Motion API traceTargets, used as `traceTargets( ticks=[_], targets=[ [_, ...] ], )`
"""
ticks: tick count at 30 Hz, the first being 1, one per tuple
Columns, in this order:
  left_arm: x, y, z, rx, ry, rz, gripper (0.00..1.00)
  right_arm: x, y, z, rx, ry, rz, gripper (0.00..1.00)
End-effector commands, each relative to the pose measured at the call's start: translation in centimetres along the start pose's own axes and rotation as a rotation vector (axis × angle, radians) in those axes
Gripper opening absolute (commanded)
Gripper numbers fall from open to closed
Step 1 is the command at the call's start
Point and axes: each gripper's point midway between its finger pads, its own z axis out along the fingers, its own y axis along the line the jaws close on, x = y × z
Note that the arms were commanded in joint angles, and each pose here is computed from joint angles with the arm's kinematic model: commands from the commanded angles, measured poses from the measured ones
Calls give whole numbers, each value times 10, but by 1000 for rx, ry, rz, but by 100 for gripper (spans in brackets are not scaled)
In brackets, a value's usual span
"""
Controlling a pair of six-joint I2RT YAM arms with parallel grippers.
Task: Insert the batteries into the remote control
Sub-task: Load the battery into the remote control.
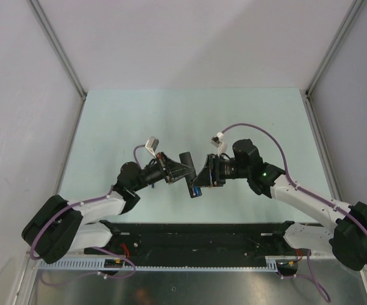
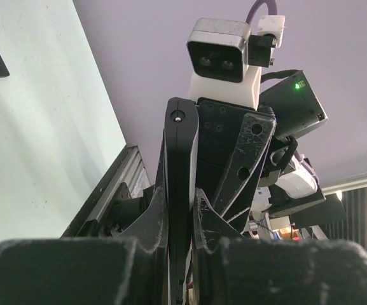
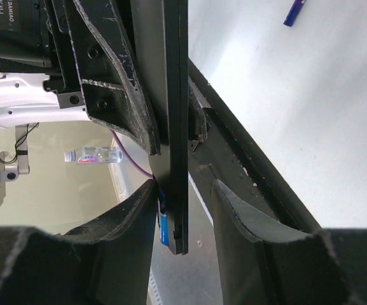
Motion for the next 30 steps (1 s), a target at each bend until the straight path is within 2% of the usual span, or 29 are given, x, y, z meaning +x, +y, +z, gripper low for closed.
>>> traceTargets(
  ticks=[1, 4, 18, 22, 30],
  targets=[
    [-5, -35, 3, 98, -5, 52, 0, 4, 8, -3, -32, 19, -25, 43],
    [-5, -38, 2, 105, -6, 55, 0, 5, 10, -4, -45, 22, -23, 41],
    [-6, -46, 3, 123, -4, 59, 0, 7, 15, 0, -95, 22, -9, 16],
    [-7, -47, 4, 126, -2, 59, 0, 8, 14, 3, -92, 26, 0, 0],
    [-6, -47, 4, 127, 3, 65, 0, 7, 17, 4, -101, 21, 1, 1]
  ],
)
